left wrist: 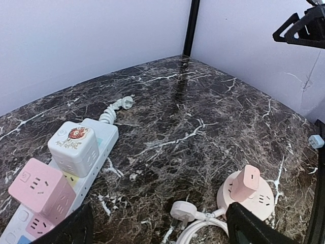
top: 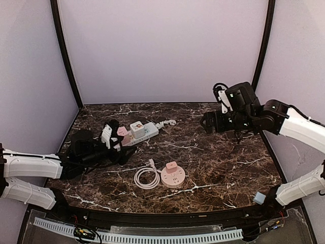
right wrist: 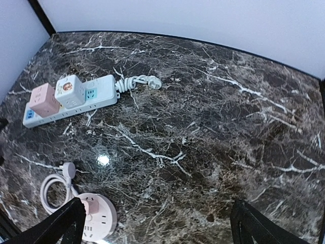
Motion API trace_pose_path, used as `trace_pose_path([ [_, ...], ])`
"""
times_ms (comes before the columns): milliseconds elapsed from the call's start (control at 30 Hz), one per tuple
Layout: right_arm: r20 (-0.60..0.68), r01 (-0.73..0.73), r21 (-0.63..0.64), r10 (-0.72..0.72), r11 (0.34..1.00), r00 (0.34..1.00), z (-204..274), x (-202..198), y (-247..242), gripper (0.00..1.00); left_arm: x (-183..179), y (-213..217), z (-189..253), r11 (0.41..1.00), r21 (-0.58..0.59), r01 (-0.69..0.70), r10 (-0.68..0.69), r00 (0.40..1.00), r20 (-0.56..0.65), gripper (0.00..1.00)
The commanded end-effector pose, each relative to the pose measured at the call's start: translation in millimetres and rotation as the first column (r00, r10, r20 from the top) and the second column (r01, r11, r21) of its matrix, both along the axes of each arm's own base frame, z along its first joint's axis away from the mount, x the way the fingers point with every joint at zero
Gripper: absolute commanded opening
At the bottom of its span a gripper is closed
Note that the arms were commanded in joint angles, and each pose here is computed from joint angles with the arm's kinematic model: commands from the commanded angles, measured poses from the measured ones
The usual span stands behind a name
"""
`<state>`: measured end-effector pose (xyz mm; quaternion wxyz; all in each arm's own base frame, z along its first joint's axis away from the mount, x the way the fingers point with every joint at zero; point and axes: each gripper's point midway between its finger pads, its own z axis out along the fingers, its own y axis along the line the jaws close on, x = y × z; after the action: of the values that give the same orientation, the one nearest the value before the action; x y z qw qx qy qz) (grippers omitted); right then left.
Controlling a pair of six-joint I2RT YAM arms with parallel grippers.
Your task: Insert the plug
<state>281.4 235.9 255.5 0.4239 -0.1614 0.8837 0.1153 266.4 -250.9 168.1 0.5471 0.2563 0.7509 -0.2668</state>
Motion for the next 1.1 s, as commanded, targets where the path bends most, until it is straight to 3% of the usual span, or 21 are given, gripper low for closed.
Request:
trace_pose_path([
  [0, -0.154, 0.212, 0.179, -0.185, 0.961, 0.971, -6.3, -7.2, -19.7, 0.99, -12.2, -22.6, 6.2, 0.99, -0.021, 0.138, -0.138, 0.99, -0.017, 0.9],
  [133, -0.281, 0.391, 0.236, -0.323, 0.89, 0.904, -22.0, -9.6, -44.6, 0.99, -31.2, -49.2, 5.4, 0.964, 0.026, 0.263, -0.263, 0.965, -0.015, 0.88],
  [267, -0.431, 0.669, 0.148, -0.561, 0.729, 0.707, -55.2, -17.3, -93.8, 0.99, -51.1, -81.2, 8.6, 0.919, 0.091, 0.384, -0.387, 0.922, 0.022, 0.88],
  [333, -0.458, 0.754, 0.092, -0.645, 0.651, 0.612, -62.8, -22.2, -116.8, 0.99, -68.8, -103.8, 16.6, 0.857, 0.074, 0.509, -0.513, 0.858, 0.039, 0.88],
  [367, -0.45, 0.765, 0.077, -0.662, 0.64, 0.599, -62.0, -21.8, -124.4, 0.99, -77.3, -111.9, 17.8, 0.829, 0.08, 0.554, -0.558, 0.828, 0.051, 0.88],
  [467, -0.399, 0.747, 0.055, -0.671, 0.663, 0.625, -58.5, -16.2, -133.9, 0.99, -92.3, -139.3, 22.0, 0.74, 0.062, 0.67, -0.673, 0.736, 0.073, 0.88],
  [533, -0.403, 0.72, 0.01, -0.656, 0.694, 0.638, -66.7, -17.4, -133.8, 0.99, -92.3, -152.3, 24.7, 0.715, 0.046, 0.698, -0.699, 0.711, 0.079, 0.87],
  [633, -0.467, 0.703, -0.145, -0.674, 0.696, 0.572, -85.8, -31.5, -146.9, 0.99, -88.1, -162.1, 27.6, 0.709, 0.03, 0.704, -0.704, 0.706, 0.074, 0.86],
  [700, -0.486, 0.7, -0.268, -0.72, 0.662, 0.495, -92.2, -46.9, -161.8, 0.99, -84.3, -165.1, 27.3, 0.715, 0.028, 0.698, -0.698, 0.712, 0.076, 0.86],
  [767, -0.5, 0.711, -0.333, -0.755, 0.62, 0.424, -104.0, -61.0, -169.2, 0.99, -81.7, -166.3, 25.8, 0.723, 0.025, 0.691, -0.69, 0.719, 0.078, 0.85],
  [833, -0.551, 0.693, -0.36, -0.742, 0.625, 0.382, -124.3, -76.0, -166.1, 0.99, -80.7, -167.1, 21.6, 0.726, 0.022, 0.688, -0.687, 0.723, 0.077, 0.85],
  [900, -0.593, 0.632, -0.411, -0.719, 0.657, 0.362, -139.7, -88.7, -162.5, 0.99, -81.5, -166.2, 17.7, 0.726, 0.019, 0.687, -0.686, 0.724, 0.074, 0.85],
  [967, -0.541, 0.59, -0.525, -0.776, 0.614, 0.325, -140.5, -99.6, -179.3, 0.99, -83.1, -163.7, 12.3, 0.727, 0.02, 0.687, -0.686, 0.724, 0.068, 0.84],
  [1067, -0.552, 0.487, -0.585, -0.758, 0.649, 0.347, -153.2, -111.1, -184.3, 0.99, -84.3, -161.1, 7.9, 0.726, 0.029, 0.687, -0.687, 0.724, 0.066, 0.84],
])
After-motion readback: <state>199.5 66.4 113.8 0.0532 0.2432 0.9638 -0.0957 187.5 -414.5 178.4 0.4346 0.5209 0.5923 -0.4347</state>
